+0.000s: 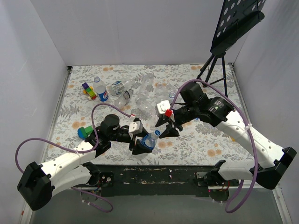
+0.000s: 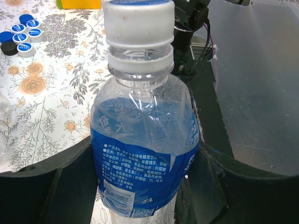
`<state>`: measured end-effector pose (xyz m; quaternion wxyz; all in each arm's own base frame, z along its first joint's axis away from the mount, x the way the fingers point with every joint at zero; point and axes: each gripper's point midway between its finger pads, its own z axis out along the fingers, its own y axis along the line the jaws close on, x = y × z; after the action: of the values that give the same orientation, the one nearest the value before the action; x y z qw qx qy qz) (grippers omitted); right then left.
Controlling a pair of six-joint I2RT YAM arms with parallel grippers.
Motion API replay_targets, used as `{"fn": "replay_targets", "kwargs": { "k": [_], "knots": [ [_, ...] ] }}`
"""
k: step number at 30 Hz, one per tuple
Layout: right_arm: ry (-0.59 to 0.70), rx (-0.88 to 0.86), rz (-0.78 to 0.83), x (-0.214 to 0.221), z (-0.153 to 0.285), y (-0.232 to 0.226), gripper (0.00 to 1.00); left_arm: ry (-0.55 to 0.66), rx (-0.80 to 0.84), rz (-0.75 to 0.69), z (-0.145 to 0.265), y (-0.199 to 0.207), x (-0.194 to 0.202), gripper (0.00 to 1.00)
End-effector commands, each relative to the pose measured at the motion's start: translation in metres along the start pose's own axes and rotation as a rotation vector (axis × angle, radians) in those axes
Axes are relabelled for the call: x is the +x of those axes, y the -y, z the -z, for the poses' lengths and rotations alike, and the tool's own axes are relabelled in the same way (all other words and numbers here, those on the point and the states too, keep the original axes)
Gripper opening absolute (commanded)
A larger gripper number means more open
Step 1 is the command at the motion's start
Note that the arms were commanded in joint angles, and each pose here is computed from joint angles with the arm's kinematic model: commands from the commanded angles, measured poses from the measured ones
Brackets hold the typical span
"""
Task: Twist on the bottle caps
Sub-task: Screw the bottle cap onto the plastic bottle.
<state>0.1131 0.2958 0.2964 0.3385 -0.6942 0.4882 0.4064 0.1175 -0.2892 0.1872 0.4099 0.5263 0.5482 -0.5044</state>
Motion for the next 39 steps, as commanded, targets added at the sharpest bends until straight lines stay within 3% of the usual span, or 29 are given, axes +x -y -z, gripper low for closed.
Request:
{"fn": "replay_targets", "kwargs": {
  "k": [1,14,22,29,34,39],
  "knots": [
    [0.035,-0.032,0.048,-0.015,0.004,-0.004,0.57,0.046,0.010,-0.052,0.000,0.000,-0.025,0.00],
    [0.015,-0.056,0.010,-0.006,-0.005,-0.003,0.48,0.054,0.012,-0.053,0.000,0.001,-0.027,0.00],
    [0.005,-0.039,-0.050,-0.003,-0.009,-0.001,0.28,0.057,-0.063,-0.062,0.001,-0.011,-0.028,0.00],
    [-0.075,0.237,-0.320,0.025,-0.012,0.039,0.12,0.066,-0.307,-0.149,0.009,-0.058,-0.044,0.00],
    [-0.122,0.517,-0.668,0.049,-0.003,0.067,0.05,0.103,-0.487,-0.301,0.022,-0.084,-0.075,0.00],
    [-0.081,0.612,-0.829,0.047,-0.002,0.076,0.02,0.033,-0.670,-0.441,0.026,-0.109,-0.074,0.00]
  ]
}}
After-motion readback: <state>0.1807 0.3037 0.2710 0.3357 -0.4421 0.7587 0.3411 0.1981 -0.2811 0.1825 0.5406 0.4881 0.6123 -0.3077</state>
